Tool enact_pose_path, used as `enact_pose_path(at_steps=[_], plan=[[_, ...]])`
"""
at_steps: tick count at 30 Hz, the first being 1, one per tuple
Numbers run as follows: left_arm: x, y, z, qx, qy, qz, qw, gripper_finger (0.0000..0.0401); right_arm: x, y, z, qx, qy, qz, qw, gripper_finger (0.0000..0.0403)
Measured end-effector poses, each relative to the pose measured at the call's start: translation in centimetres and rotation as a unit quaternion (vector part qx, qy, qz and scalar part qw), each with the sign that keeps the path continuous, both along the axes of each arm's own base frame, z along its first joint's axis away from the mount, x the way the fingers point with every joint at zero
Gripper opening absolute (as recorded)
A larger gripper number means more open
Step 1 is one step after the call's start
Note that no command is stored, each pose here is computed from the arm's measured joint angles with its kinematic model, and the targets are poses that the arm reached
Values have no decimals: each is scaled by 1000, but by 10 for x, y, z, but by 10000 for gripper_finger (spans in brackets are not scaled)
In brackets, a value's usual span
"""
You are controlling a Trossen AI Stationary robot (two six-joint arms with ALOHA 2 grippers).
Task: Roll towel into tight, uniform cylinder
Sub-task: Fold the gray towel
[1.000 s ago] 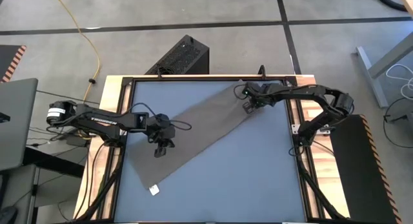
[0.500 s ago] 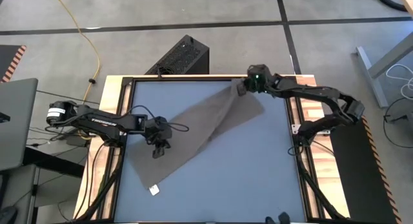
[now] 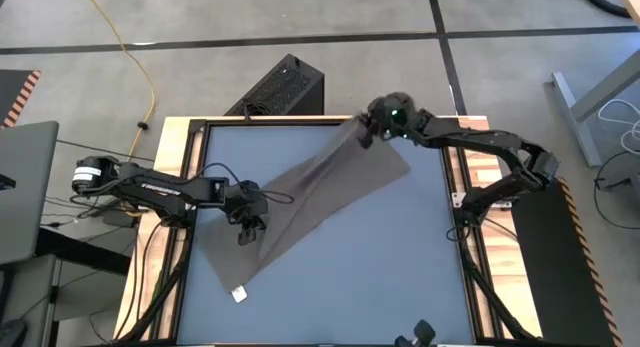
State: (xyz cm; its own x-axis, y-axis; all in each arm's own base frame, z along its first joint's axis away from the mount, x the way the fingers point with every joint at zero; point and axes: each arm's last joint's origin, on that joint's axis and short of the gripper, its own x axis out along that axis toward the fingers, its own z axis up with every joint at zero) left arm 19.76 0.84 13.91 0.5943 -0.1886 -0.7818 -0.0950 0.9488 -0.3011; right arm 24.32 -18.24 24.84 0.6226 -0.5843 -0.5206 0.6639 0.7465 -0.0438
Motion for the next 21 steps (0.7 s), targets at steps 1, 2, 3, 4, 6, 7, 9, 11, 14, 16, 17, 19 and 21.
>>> enact_pose_path(at_steps=[1, 2, 3, 4, 6, 7, 9, 11, 14, 16, 17, 19, 21], plan=[[0, -1, 0, 2, -1, -5, 1000, 0, -4, 0, -14, 33, 34, -11, 999, 65], [0, -1, 0, 5, -3, -9, 1000, 0, -7, 1, -28, 60, 68, -24, 996, 65], [1, -1, 0, 7, -6, -12, 1000, 0, -10, 2, -36, 77, 89, -35, 992, 65], [1, -1, 1, 9, -9, -15, 1000, 0, -13, 3, -43, 88, 106, -48, 989, 65], [1, -1, 1, 7, -9, -19, 1000, 0, -20, 8, -54, 109, 143, -79, 981, 64], [1, -1, 1, 7, -9, -20, 1000, 0, -23, 10, -58, 117, 160, -92, 976, 64], [1, -1, 1, 7, -10, -20, 1000, 0, -28, 12, -63, 126, 187, -114, 968, 61], [1, -1, 1, 10, -10, -24, 1000, 0, -31, 13, -61, 122, 192, -126, 966, 57], [1, -1, 1, 12, -11, -27, 999, 0, -35, 15, -58, 131, 198, -133, 962, 55], [1, -1, 1, 12, -11, -27, 999, 0, -39, 17, -59, 143, 207, -139, 958, 54], [1, -1, 1, 12, -11, -27, 1000, 0, -40, 17, -59, 149, 208, -144, 956, 54], [1, -1, 1, 12, -14, -27, 999, 0, -40, 17, -61, 156, 210, -152, 953, 54], [2, -1, 1, 12, -16, -27, 999, 0, -39, 17, -63, 160, 210, -156, 952, 54]])
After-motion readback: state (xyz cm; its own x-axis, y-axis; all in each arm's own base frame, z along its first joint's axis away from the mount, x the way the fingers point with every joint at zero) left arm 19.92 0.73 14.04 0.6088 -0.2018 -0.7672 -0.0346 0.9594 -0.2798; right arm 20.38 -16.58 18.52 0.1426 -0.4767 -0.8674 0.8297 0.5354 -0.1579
